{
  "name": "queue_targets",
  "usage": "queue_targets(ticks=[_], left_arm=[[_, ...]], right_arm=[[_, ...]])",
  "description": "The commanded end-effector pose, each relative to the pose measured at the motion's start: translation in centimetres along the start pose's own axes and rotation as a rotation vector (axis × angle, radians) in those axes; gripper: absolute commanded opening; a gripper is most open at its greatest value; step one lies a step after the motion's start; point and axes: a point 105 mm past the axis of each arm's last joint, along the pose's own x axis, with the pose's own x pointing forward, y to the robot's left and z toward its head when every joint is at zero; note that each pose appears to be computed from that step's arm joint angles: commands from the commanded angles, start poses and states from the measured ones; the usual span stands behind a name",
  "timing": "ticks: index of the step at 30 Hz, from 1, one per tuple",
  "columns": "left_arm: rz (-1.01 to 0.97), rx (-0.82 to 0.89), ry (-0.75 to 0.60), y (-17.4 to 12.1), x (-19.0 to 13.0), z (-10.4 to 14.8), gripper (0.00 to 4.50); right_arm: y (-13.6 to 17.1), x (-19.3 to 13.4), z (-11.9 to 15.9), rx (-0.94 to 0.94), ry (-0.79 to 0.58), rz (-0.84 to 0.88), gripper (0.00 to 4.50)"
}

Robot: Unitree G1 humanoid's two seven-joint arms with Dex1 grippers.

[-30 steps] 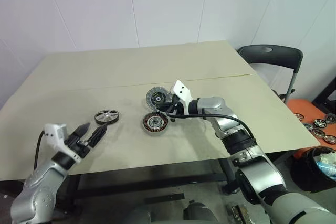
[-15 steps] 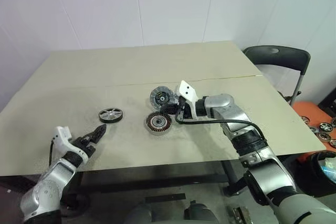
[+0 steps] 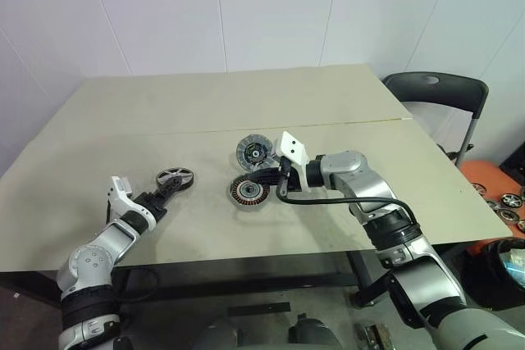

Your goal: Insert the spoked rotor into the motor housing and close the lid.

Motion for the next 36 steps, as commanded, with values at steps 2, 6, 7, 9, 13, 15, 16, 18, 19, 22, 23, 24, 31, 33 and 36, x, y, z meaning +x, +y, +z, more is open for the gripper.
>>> queue_targets(ticks=[2,6,7,9,13,15,16,18,19,22,23,24,31,33,36], left_arm=[[0.052,-0.07,-0.007,0.8,0.5,0.0,4.5],[0.069,-0.106,0.003,1.1,0.6,-0.2,3.56],[0.077,-0.114,0.006,1.2,0.6,-0.3,3.25],[0.088,-0.126,0.009,1.4,0.5,-0.4,2.52],[0.105,-0.141,0.008,1.7,0.4,-0.4,1.17],[0.109,-0.148,0.011,1.8,0.2,-0.5,1.17],[0.108,-0.148,0.011,1.8,0.1,-0.5,1.17],[0.097,-0.157,-0.003,1.5,0.0,-0.2,1.17],[0.082,-0.163,-0.012,1.2,-0.1,0.0,1.17],[0.049,-0.17,-0.02,0.4,0.0,0.4,1.17],[0.037,-0.178,-0.026,0.1,0.0,0.5,1.17],[0.02,-0.189,-0.033,-0.2,0.0,0.7,1.17],[-0.21,-0.236,-0.005,-4.9,0.2,0.6,1.17],[-0.267,-0.227,0.041,-6.2,0.4,0.0,1.17],[-0.314,-0.218,0.09,-7.4,0.8,-0.8,1.17]], right_arm=[[0.1,-0.1,1.1,-0.034,-0.029,-0.009,0.03],[-0.1,-0.3,1.2,-0.033,-0.029,-0.027,0.0],[-0.2,-0.3,1.2,-0.032,-0.028,-0.03,0.0],[-0.2,-0.3,1.1,-0.032,-0.025,-0.032,0.0],[-0.3,-0.3,1.0,-0.032,-0.019,-0.037,0.0],[-0.2,-0.3,1.0,-0.03,-0.018,-0.037,0.0],[-0.2,-0.3,1.0,-0.03,-0.018,-0.037,0.0],[-0.2,-0.3,1.0,-0.029,-0.02,-0.038,0.0],[-0.2,-0.3,1.0,-0.029,-0.021,-0.039,0.0],[-0.3,-0.4,1.0,-0.025,-0.023,-0.042,0.0],[-0.4,-0.5,1.0,-0.025,-0.021,-0.044,0.0],[-0.5,-0.6,0.9,-0.024,-0.018,-0.047,0.0],[-1.4,-2.0,0.1,-0.007,0.007,-0.081,0.0],[-2.0,-2.9,-0.3,0.0,0.021,-0.103,0.0],[-2.4,-3.9,-0.6,0.008,0.032,-0.112,0.0]])
